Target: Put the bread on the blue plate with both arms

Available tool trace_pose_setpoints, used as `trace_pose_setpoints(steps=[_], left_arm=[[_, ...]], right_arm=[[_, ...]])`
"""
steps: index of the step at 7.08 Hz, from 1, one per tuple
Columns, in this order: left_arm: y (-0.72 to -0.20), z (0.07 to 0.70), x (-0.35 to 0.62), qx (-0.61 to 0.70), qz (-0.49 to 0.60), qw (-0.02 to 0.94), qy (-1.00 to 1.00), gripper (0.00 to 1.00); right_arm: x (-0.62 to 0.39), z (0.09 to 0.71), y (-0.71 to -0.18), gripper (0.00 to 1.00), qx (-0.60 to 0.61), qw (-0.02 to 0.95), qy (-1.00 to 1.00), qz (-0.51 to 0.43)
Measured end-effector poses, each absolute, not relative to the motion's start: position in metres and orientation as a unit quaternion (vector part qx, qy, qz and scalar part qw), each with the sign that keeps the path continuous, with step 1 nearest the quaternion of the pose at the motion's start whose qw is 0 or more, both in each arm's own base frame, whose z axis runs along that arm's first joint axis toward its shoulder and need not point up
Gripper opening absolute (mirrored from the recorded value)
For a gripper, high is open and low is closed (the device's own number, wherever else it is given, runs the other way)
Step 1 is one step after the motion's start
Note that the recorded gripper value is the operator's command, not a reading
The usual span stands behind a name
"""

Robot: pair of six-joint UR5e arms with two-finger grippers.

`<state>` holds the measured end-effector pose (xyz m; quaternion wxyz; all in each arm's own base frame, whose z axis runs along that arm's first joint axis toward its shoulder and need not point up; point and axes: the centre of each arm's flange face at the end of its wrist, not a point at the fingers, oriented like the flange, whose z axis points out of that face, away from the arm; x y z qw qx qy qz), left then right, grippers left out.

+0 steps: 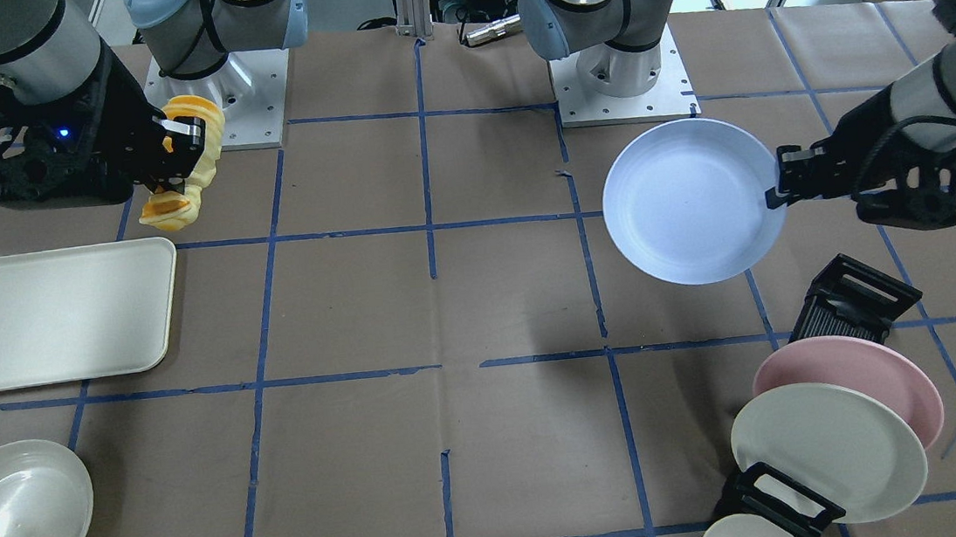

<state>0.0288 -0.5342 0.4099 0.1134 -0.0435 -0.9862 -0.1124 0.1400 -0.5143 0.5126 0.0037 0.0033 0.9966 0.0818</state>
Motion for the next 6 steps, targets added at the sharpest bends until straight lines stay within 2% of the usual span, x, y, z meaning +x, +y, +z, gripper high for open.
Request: trace_pose_setpoints(steps=[2, 6], left_arm=[[-0.546, 0.394, -0.051, -0.069, -0.098, 0.123, -0.985, 0.11], [-0.581, 0.32, -0.168, -0.115, -0.045, 0.148, -0.981, 0.11]], right_arm=[[0.14, 0.509, -0.515, 0.06, 0.002, 0.003, 0.997, 0.078], [0.144, 0.481, -0.535, 0.07, 0.006, 0.01, 0.998, 0.064]])
